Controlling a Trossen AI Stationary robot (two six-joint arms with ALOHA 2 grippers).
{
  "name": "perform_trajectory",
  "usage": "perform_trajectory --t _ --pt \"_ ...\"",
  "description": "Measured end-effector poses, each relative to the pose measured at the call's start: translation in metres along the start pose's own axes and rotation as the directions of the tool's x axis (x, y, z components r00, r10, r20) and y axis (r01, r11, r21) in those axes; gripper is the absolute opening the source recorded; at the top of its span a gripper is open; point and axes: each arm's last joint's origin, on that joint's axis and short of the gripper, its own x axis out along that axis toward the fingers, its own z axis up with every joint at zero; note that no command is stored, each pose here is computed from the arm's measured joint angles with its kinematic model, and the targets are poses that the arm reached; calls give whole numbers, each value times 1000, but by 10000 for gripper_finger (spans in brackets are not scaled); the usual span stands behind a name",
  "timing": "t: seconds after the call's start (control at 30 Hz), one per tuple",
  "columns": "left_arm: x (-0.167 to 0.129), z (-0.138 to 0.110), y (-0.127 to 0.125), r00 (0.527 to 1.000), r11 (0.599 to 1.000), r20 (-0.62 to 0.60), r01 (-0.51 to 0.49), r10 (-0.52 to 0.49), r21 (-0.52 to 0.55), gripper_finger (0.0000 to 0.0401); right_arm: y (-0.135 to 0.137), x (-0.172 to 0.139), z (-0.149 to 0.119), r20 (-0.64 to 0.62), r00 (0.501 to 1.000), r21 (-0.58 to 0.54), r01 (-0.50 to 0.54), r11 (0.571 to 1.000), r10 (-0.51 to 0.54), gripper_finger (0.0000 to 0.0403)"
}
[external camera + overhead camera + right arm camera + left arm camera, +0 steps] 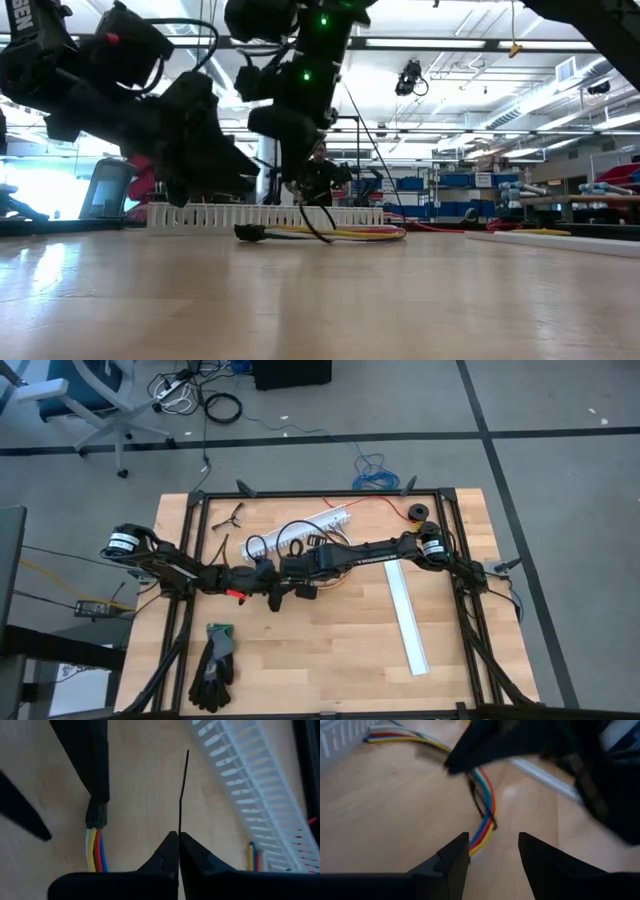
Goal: Ziptie cables
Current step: Wrap the cable wires with black zip tie
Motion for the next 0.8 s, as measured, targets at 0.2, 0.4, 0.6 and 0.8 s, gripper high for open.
perform_trajectory --t 0.2,0.4,0.6,0.8 --pt "0 -2 1 1000 999 -19 -15 14 -38 181 22 24 -35 -16 1000 36 -2 999 2 0" --pt "1 -7 -1 1000 998 -22 0 -1 -58 181 21 1 -69 204 978 149 -78 986 46 0" --pt "13 -7 -7 997 992 60 62 -56 -106 181 -6 -24 -111 310 947 241 -163 957 84 0" --pt "54 -4 -23 992 993 97 83 -75 -81 181 -10 -9 -148 424 880 238 -335 912 212 0"
